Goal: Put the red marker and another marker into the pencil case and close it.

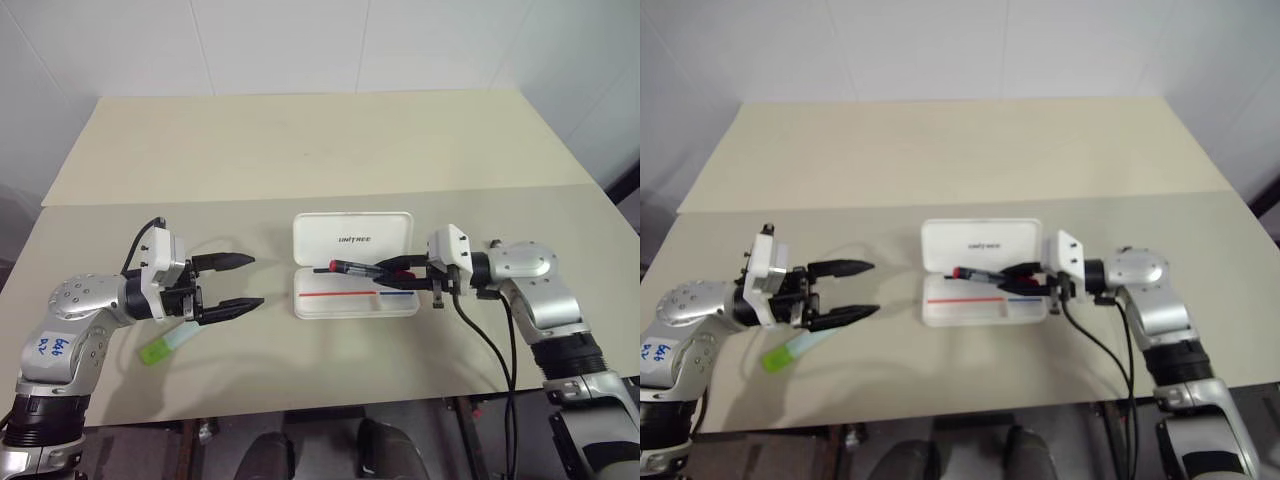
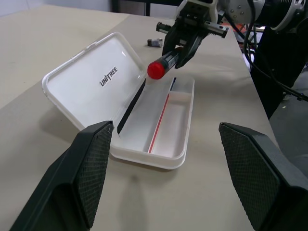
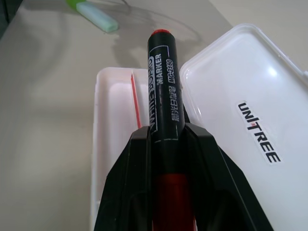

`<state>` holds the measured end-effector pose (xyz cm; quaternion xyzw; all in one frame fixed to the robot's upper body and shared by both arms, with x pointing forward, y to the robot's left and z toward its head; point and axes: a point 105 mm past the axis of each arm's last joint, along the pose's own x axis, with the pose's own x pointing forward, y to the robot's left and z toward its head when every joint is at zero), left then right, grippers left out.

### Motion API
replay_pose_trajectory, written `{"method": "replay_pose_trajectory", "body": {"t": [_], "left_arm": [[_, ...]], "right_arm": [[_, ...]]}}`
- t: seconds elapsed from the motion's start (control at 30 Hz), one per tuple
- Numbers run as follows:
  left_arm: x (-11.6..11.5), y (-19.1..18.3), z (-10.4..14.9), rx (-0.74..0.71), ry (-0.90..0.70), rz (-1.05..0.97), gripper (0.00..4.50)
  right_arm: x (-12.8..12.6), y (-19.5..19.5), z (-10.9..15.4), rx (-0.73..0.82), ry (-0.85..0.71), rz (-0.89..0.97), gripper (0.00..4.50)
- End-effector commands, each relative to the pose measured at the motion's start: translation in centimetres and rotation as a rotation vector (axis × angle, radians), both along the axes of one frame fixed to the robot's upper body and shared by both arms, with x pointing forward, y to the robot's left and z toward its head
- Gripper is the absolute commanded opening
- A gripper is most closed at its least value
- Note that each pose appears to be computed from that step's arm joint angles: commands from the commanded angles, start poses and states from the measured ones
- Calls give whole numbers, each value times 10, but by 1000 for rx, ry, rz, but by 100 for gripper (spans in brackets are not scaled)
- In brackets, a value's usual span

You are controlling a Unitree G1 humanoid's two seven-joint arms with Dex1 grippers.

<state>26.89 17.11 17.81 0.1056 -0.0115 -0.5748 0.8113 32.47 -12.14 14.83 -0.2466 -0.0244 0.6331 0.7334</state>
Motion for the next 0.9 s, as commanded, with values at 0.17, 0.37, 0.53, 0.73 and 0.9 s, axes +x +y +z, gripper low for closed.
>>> {"method": "replay_pose_trajectory", "body": {"t": [0.17, 0.37, 0.53, 0.73, 0.9], "left_arm": [[-4, -4, 9, 2, -59, -3, 376], [-4, -5, 10, -1, -62, 2, 376], [-5, -6, 9, -6, -59, 4, 376], [-6, -6, 7, -9, -51, 9, 376], [-8, 2, 2, -5, -36, 53, 376]], "right_arm": [[13, 14, -6, -55, -101, 45, 61], [21, 19, -4, -52, -142, 39, 136], [18, 23, 1, -32, -150, 59, 309], [-1, 28, 11, 17, -122, 134, 448], [-26, 25, 39, 149, -64, 183, 448]]}}
